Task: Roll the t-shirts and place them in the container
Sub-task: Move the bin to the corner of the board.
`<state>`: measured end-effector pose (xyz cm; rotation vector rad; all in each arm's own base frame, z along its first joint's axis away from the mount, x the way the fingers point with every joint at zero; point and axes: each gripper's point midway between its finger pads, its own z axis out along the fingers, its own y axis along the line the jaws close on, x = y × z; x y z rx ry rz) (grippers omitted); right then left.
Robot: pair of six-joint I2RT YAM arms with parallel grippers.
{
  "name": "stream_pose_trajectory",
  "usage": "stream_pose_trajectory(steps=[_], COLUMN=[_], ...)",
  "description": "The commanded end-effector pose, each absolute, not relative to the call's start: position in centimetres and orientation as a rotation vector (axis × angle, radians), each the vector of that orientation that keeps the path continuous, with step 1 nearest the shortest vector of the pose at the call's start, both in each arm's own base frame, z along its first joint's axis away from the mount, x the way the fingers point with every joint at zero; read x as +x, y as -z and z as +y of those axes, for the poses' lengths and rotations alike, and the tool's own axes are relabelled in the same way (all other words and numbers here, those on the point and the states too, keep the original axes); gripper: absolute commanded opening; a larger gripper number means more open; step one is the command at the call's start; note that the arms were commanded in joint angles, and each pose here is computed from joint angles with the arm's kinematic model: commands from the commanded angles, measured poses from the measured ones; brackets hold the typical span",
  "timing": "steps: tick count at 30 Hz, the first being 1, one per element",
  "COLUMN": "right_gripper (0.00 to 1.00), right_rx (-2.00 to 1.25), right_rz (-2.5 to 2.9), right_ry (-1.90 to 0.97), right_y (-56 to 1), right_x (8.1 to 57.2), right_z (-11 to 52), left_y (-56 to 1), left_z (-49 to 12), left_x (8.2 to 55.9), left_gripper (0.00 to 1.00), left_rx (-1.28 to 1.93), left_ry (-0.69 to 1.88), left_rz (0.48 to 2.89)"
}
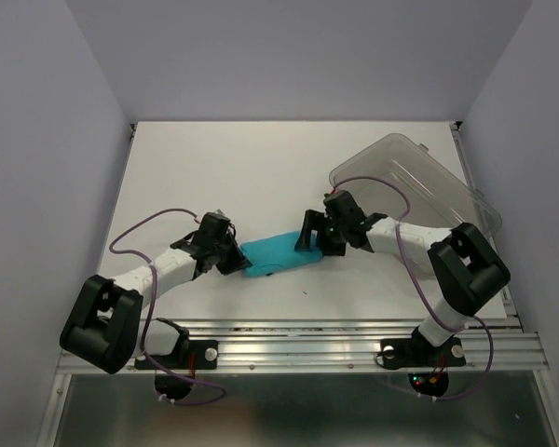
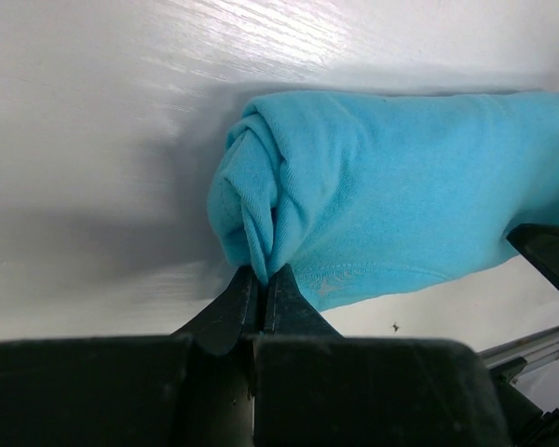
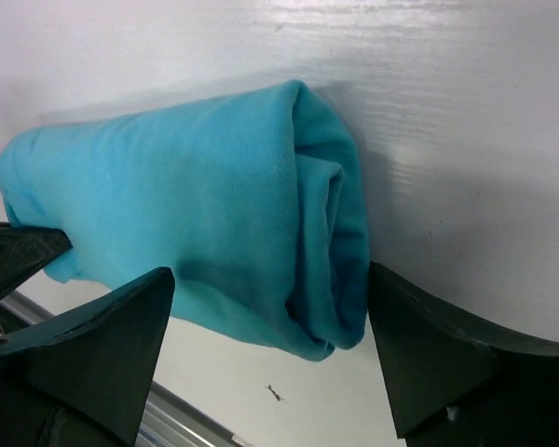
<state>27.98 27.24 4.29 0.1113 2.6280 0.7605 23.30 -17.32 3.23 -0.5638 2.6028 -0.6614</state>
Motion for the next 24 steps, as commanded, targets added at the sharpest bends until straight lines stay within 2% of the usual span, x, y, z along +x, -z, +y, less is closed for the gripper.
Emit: stream_pose_trajectory(steps=[1,7,15,21,24], right_gripper=[0.91,0.95,0.99,1.00,1.00], right_rx=[0.026,0.041,0.145,0.178,0.072], right_rz=[2.555,2.345,2.183,2.265,2.330], right_ry=[-0.627,-0.353,-0.263,-0.243,-0.320], right_y=[-6.6,-13.8,-19.8,-16.1,-14.3], right_x=[29.6,34.6,41.6,44.9,45.8], right_z=[26.7,22.5,17.6,16.3,18.5], left_y=[-4.1,-5.4,-6.0,-6.3,-6.4], left_z=[-15.3,-13.5,-13.0,-12.9,-12.9], left_x=[24.0,24.6,24.4,24.4,24.4], left_gripper=[0.00,0.00,0.00,0.00,0.00], left_rx=[-0.541,-0.548,-0.537,-0.535,-0.531], left_ry=[0.545,0.479,0.469,0.472,0.472], left_rz=[2.580,2.547,2.537,2.526,2.522])
